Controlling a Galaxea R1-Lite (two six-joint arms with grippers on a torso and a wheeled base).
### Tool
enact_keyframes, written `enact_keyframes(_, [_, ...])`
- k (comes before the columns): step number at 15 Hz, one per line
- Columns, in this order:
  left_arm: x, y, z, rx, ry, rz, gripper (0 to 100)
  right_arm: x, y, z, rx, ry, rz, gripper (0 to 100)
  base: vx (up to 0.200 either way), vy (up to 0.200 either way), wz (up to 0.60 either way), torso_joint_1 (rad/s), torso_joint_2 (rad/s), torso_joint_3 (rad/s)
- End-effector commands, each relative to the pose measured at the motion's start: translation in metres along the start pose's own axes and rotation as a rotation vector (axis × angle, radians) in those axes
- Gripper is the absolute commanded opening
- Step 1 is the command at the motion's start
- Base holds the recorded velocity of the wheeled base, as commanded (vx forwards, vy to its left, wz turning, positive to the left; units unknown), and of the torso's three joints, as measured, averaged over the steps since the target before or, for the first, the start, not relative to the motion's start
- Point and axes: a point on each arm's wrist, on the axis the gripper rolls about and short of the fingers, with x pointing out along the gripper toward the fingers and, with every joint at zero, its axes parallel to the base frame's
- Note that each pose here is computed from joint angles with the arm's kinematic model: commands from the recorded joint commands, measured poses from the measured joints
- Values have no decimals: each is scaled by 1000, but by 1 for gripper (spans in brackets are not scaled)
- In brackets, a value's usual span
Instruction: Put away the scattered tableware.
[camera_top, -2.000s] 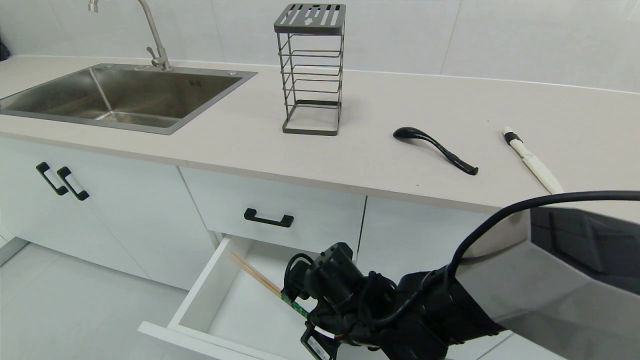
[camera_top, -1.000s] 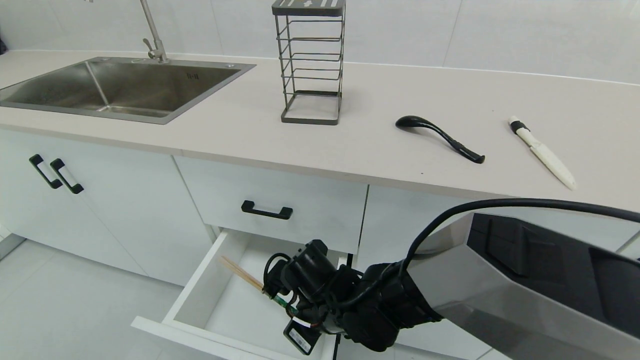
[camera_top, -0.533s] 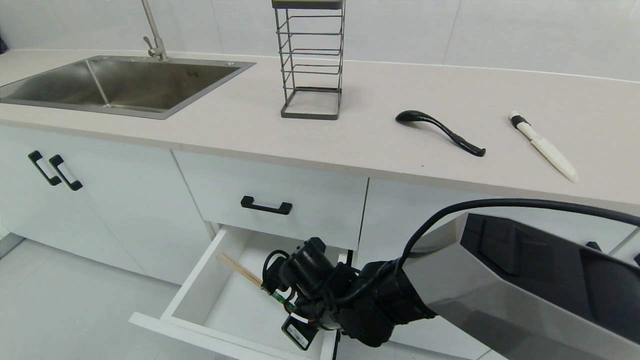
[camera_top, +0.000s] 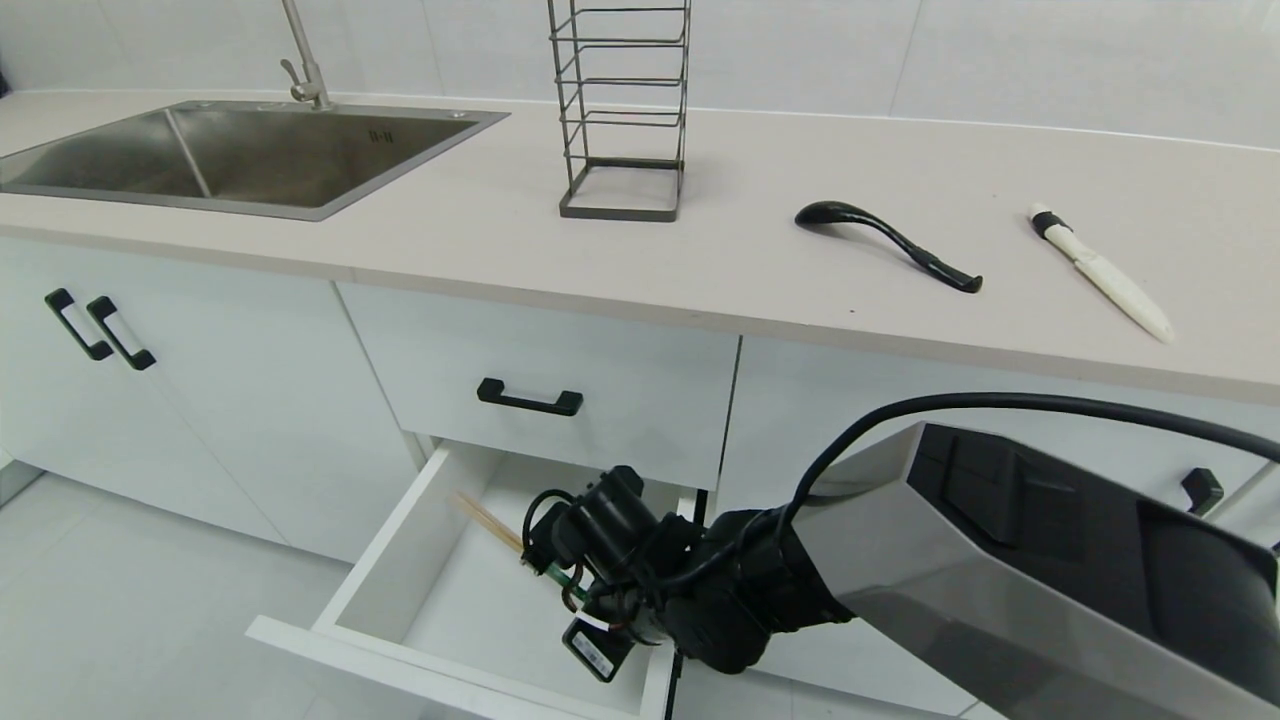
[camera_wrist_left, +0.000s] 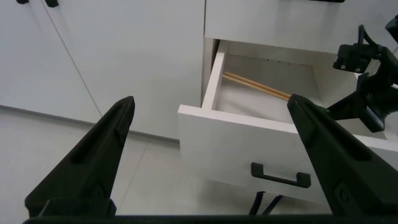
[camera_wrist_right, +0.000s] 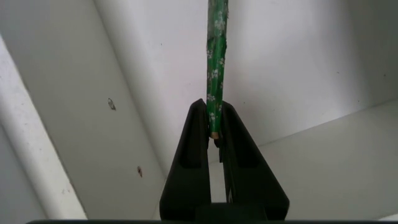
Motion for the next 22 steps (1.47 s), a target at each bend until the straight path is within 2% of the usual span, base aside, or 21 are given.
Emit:
enact_keyframes(1, [0,0,0,0,3,0,100,3,-1,2,15,13,-12,0,0,0,0,0,0,0])
enact_keyframes(9, [0,0,0,0,1,1,100,11,4,5,23,38,29,0,0,0,0,0,0,0])
enact_keyframes(10, [0,0,0,0,1,1,100,11,4,3,18,42,33,100,0,0,0,0,0,0])
enact_keyframes(17, [0,0,0,0,1,1,100,1,7,12,9,7,38,100,0,0,0,0,0,0])
enact_keyframes(22, [0,0,0,0,1,0,100,-48,11,39,-13,-109,52,100,0,0,0,0,0,0])
